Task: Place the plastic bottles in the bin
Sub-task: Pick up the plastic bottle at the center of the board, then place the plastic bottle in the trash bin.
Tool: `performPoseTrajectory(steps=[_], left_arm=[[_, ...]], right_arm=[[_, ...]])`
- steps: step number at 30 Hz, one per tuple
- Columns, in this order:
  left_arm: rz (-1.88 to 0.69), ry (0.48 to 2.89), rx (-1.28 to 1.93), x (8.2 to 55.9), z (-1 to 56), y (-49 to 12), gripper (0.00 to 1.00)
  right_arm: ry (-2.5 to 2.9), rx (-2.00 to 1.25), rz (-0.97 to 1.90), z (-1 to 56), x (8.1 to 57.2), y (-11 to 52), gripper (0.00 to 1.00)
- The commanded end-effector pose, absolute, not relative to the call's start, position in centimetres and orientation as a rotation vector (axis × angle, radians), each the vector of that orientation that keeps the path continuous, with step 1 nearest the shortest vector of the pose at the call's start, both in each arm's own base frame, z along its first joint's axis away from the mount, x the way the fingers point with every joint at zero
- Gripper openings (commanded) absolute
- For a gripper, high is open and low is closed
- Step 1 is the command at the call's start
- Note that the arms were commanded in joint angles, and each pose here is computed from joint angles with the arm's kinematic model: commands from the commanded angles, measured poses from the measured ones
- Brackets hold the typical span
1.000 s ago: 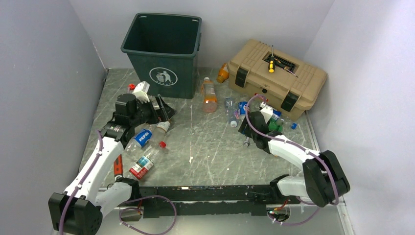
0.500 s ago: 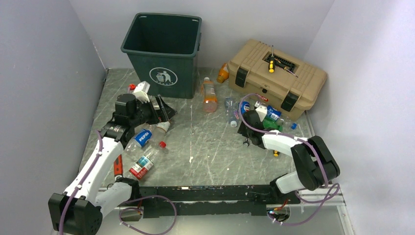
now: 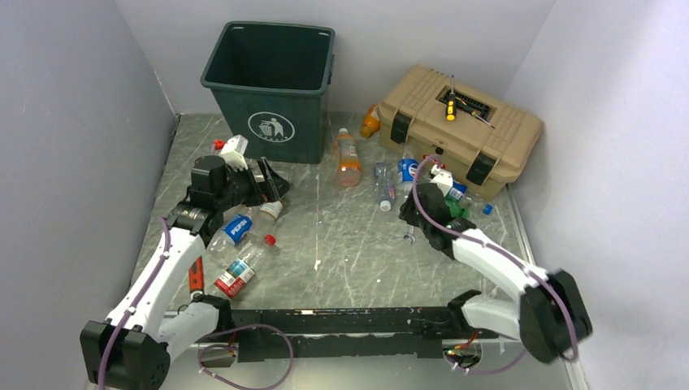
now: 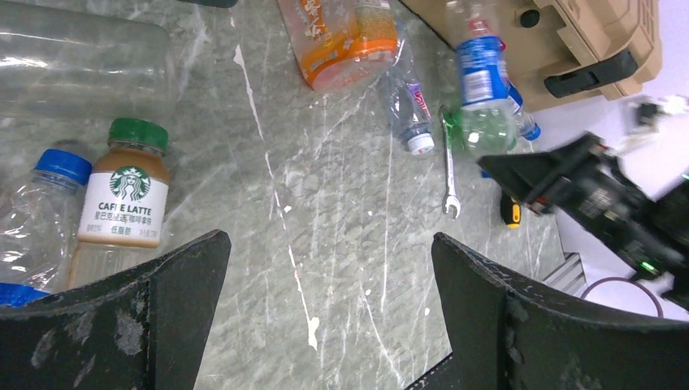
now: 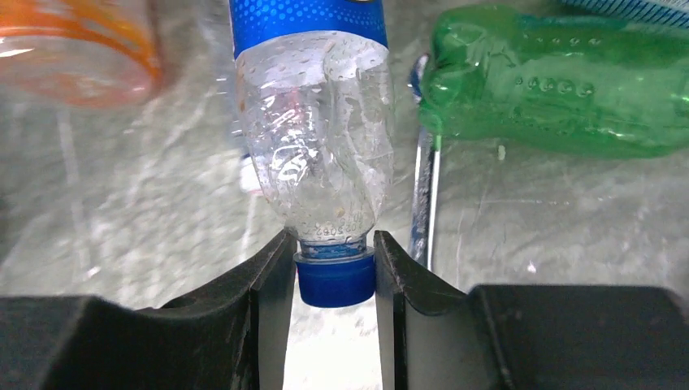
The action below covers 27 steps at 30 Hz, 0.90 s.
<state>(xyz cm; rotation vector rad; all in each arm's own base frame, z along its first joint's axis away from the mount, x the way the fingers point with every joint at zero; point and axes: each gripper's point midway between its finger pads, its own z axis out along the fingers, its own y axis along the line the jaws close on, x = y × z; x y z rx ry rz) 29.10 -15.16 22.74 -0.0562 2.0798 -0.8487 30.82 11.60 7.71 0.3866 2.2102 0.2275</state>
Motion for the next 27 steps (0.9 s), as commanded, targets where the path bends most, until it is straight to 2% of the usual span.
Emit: performPoseTrajectory(steps=[1, 10, 15, 17, 22, 27], left_arm=[[-0.810, 2.006, -0.054, 29.8, 24.6, -14.5, 0.99], [-0.728, 1.814, -0.107, 31.0, 26.6, -12.8, 1.00], [-0.953, 1.638, 0.447, 26.8, 30.8, -19.1, 0.99], [-0.958, 1.622, 0.632, 25.0, 31.3, -21.0, 0.99], [-0.700, 1.453, 1.218, 21.1, 28.3, -24.3, 0.99], [-0.428, 1.322, 1.516, 20.7, 26.3, -24.8, 1.00]], right_arm=[[2.127, 0.296, 0.273, 14.1, 28.4, 12.2, 0.00], [2.326, -0.211, 0.710, 19.8, 20.7, 19.0, 0.00], [2.482, -0.361, 0.779, 20.1, 16.7, 20.1, 0.00], [2.508, -0.459, 0.823, 20.4, 15.2, 20.6, 0.00], [2.529, -0.601, 0.896, 21.1, 13.2, 21.1, 0.00], [2.519, -0.647, 0.953, 21.5, 12.3, 21.4, 0.00]])
